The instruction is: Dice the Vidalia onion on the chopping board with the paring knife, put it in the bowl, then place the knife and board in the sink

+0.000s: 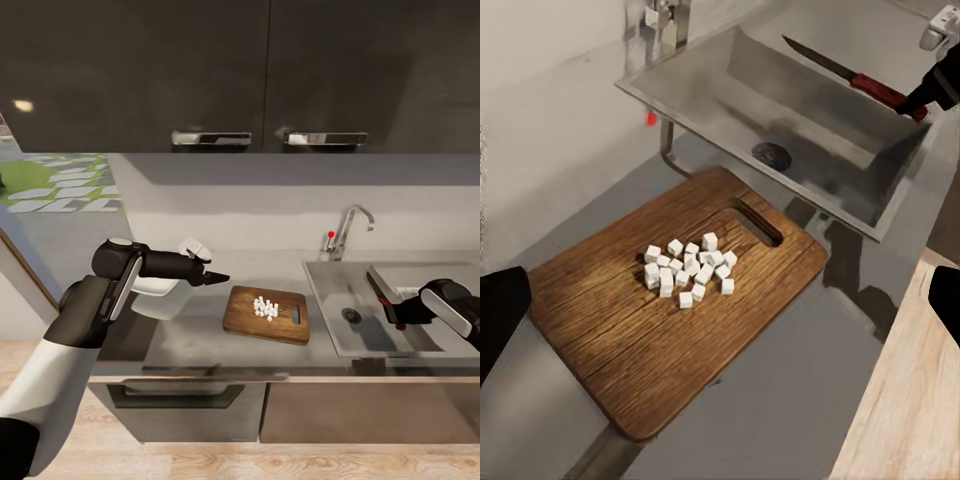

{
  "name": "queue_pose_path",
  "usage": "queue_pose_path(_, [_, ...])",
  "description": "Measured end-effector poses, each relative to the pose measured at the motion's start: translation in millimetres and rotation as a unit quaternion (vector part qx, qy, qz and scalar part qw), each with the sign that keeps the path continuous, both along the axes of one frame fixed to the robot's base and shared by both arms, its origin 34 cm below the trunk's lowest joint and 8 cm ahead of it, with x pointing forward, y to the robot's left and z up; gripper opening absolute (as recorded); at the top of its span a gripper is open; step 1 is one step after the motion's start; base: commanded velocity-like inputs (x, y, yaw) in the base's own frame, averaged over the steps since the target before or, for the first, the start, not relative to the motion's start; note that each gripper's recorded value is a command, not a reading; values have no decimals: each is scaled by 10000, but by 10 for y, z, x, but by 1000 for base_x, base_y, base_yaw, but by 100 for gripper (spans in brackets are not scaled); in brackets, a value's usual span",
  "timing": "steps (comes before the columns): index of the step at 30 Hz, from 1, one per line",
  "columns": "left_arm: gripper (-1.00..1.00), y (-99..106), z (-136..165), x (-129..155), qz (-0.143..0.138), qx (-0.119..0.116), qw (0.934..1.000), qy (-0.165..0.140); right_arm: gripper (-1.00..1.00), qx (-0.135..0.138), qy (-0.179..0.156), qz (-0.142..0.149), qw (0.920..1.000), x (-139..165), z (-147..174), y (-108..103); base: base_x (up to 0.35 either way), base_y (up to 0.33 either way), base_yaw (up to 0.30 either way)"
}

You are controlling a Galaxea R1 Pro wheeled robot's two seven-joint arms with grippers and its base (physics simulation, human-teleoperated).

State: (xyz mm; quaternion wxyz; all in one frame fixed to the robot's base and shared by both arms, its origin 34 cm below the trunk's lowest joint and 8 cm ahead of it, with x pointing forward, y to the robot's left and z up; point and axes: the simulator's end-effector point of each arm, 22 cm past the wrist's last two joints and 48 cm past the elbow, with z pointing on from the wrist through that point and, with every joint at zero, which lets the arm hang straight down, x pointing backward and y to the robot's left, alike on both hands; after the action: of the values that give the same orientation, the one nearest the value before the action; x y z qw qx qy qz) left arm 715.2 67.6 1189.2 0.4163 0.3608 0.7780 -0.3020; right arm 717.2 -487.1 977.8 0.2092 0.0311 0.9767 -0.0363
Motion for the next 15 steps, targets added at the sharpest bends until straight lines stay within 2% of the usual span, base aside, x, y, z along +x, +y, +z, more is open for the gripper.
queue_pose_path(5, [100, 2, -23, 5, 4, -2, 10000, 37, -100, 31, 6, 10, 10000, 9, -20, 41, 134, -39, 0])
queue_pose_path(10, [100, 3, -26, 7, 4, -2, 10000, 42, -100, 123, 16, 94, 9999, 49, -67, 209, 22, -6, 0])
queue_pose_path(15, [100, 3, -25, 9, 8, 0, 10000, 38, -100, 147, 22, 123, 9998, 60, -84, 265, 8, -1, 0])
